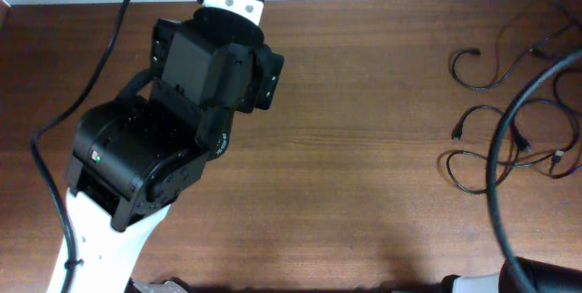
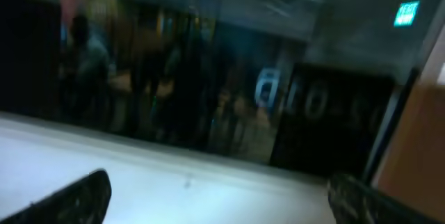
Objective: Untangle cables
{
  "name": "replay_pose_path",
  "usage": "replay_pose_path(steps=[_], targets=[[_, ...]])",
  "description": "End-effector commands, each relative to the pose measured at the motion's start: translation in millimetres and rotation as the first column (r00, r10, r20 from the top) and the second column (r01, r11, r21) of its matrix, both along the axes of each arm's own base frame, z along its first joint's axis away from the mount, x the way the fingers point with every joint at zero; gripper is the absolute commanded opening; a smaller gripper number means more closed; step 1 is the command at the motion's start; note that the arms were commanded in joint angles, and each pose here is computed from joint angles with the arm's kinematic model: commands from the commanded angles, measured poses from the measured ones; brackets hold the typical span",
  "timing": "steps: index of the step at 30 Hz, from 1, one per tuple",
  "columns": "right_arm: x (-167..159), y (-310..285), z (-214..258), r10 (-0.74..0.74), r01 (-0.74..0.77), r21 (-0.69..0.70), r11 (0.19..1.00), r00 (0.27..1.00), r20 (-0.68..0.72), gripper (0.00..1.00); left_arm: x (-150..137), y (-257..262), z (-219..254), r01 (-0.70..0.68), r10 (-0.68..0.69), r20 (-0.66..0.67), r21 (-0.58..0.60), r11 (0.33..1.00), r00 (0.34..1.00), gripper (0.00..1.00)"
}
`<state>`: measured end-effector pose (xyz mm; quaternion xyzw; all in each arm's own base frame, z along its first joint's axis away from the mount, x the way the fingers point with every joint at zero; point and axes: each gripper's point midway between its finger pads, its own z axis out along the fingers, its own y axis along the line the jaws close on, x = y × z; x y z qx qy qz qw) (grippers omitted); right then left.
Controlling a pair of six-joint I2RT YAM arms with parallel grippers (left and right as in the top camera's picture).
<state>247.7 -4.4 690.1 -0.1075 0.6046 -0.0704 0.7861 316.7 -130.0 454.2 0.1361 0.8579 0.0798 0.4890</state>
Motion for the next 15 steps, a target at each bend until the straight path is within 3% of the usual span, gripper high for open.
replay_pose_path(steps=[1,4,8,11,15], targets=[[49,25,3,0.212,-0.209,-0.087,0.974,0.977,0.021,0.99,0,4,-1,-0.011,0.011,-0.003,0.027,1.0,1.0,0.99],[76,37,-43,0.343,-0.35,-0.025,0.936,0.927,-0.154,0.99,-2,6,-6,-0.01,0.011,-0.023,0.043,0.999,1.0,0.99],[114,18,-118,0.29,-0.29,0.048,0.956,0.903,-0.316,0.99,-3,7,-6,-0.01,0.011,-0.026,0.045,0.999,1.0,0.99],[118,13,-173,0.255,-0.253,0.048,0.966,0.912,-0.323,0.99,-4,7,-8,-0.007,0.008,-0.035,0.048,0.999,0.999,0.99],[96,-11,-237,0.072,-0.072,0.009,0.997,0.963,-0.258,0.99,-6,7,-11,-0.003,0.006,-0.047,0.054,0.999,0.999,0.99]])
